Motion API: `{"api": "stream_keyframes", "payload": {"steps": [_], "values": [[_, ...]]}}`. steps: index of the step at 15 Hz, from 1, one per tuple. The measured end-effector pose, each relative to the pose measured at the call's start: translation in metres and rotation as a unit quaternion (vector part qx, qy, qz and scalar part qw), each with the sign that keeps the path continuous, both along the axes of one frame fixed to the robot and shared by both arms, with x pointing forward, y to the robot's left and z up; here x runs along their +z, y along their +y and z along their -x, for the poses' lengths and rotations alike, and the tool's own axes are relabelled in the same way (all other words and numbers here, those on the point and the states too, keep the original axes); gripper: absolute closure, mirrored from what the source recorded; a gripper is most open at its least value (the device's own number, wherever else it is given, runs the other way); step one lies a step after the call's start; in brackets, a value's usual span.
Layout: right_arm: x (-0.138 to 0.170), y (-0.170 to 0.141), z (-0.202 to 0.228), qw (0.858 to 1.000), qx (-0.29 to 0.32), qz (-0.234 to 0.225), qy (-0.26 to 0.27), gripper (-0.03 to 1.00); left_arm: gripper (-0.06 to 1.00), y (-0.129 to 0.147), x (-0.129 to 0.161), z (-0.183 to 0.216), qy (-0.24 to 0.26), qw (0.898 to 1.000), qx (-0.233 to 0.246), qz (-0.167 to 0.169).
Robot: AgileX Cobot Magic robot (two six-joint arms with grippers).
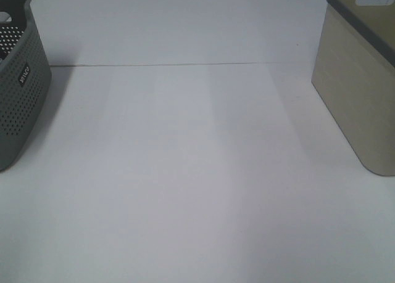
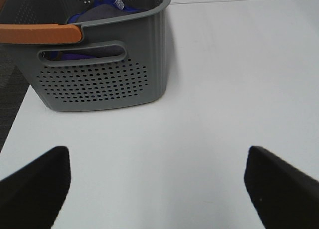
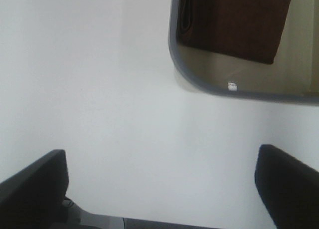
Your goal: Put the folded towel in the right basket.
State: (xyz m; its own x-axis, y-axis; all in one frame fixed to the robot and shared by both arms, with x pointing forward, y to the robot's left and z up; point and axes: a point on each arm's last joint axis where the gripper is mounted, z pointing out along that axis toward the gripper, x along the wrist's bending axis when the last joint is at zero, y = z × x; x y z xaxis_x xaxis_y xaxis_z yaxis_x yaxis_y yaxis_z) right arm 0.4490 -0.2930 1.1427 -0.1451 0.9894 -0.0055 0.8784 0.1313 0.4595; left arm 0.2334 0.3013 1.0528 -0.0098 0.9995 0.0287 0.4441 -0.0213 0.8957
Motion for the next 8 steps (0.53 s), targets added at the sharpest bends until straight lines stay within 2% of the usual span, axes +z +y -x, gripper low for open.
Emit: {"api": "stream_keyframes", "payload": {"steps": [8], "values": [[-0.046, 0.002, 0.123, 0.999, -0.01, -0.015, -0.045, -0.01, 0.06, 0.0, 0.0, 0.0, 0.0, 1.0, 0.0, 0.0]]}}
